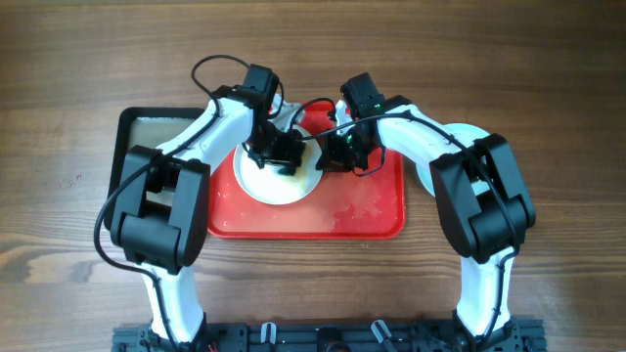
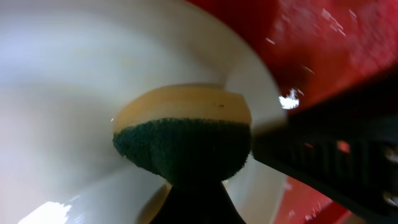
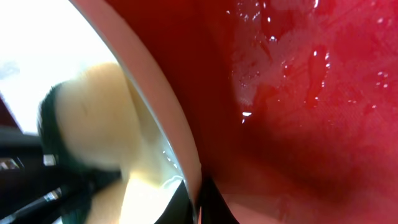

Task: Clean dirty plates on tray and stack at the side
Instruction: 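Scrub the white plate with the sponge in the left gripper, then lift the white plate with the right gripper and stack it on the blue plates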

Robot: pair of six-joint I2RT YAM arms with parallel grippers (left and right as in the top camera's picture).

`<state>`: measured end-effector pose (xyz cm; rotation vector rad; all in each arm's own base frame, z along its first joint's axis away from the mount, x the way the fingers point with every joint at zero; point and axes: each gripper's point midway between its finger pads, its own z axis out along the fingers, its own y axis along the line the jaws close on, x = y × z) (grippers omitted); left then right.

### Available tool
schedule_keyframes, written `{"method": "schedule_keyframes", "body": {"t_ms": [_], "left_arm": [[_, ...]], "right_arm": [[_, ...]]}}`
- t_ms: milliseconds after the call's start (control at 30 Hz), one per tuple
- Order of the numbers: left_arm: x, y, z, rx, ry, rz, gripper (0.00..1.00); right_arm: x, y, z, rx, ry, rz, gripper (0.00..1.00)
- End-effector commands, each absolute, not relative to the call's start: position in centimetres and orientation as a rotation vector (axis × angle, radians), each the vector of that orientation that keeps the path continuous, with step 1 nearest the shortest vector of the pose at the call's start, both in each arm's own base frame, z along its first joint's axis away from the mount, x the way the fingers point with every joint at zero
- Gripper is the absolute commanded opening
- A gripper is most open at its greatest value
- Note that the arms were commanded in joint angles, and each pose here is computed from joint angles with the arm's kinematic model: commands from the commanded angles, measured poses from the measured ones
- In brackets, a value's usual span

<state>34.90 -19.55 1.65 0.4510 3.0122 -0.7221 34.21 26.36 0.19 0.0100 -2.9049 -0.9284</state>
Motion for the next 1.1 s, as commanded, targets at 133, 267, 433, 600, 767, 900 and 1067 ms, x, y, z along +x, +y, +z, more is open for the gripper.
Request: {"method": "schedule_keyframes", "body": {"t_ms": [133,267,433,600,767,900,1067], "left_arm": [[39.4,-14.5,-0.1,0.198,2.977,-0.239,0.04],[41.5,-5.0,1.3,-0.404,2.752,0.468,0.04],[35.9,-8.7,-0.5,-0.179,3.109,0.205,0.04],[31.1,-18.3,1.7,0.516,3.163,-0.813,0.04],[36.0,-17.7,0.7,0.391,3.037,-0.606,0.04],[41.9,-6.4,0.9,-0.321,2.789,0.371,0.04],[41.1,-2.9,4.4,-0.401,2.736,0.657,0.04]], "right_arm": [[33.1,26.7,-1.0,0.054,-2.865,-0.929,0.04],[33.2,26.8,-1.0,0.057,-2.867,-0.932,0.04],[33.3,26.9,-1.0,0.062,-2.873,-0.94,0.04],[33.4,26.9,-0.9,0.067,-2.877,-0.945,0.04],[33.4,26.9,-0.9,0.067,-2.877,-0.945,0.04],[33.4,26.9,-0.9,0.066,-2.874,-0.941,0.04],[33.7,26.9,-0.9,0.063,-2.883,-0.952,0.04]]}}
